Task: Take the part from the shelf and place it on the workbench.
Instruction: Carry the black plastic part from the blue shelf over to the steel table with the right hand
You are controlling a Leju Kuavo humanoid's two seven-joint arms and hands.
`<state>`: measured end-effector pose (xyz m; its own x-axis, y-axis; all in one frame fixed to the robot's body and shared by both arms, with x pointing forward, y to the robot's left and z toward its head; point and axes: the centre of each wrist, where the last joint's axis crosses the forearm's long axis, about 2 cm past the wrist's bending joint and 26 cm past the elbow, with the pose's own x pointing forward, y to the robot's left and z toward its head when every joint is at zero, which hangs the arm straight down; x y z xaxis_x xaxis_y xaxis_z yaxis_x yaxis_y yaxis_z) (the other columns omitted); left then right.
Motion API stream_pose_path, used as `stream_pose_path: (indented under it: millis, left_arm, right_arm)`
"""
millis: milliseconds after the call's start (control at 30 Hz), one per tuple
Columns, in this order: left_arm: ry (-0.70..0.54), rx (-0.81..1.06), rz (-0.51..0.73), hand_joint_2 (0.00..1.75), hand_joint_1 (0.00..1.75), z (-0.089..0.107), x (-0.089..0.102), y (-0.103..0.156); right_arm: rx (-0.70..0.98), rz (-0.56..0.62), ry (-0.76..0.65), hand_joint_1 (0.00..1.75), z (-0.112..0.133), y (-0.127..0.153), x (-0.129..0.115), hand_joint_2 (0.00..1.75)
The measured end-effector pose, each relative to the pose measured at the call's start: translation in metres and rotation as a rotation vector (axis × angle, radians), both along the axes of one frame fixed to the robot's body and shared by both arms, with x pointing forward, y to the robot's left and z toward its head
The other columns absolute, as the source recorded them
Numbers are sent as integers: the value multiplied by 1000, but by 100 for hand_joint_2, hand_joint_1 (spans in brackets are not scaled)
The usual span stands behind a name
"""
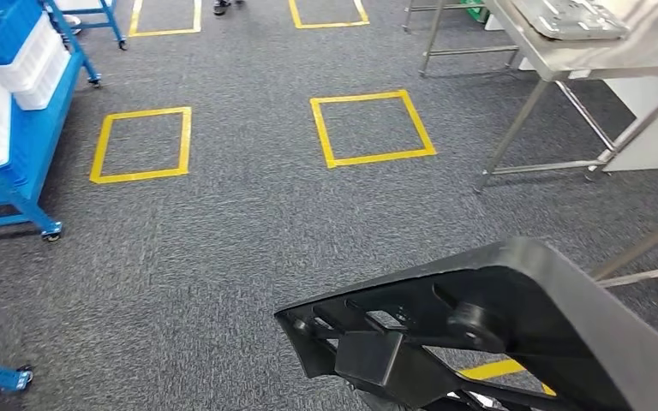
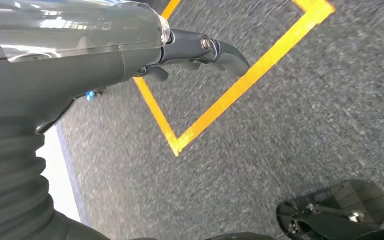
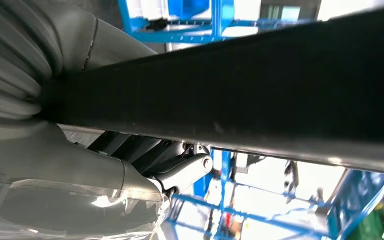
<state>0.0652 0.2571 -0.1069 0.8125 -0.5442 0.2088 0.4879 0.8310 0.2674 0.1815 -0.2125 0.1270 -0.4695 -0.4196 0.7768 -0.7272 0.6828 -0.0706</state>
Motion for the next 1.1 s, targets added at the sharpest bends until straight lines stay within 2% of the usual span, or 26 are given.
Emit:
stream_pose_path:
  millis: [300, 1100]
  left_arm:
    - [23, 9, -4, 175, 0, -1, -7, 0]
    - [42, 14, 35, 175, 0, -2, -14, -2]
  right_arm:
    - [13, -26, 42, 175, -8, -1, -9, 175]
    - [8, 25, 59, 175, -9, 1, -1, 175]
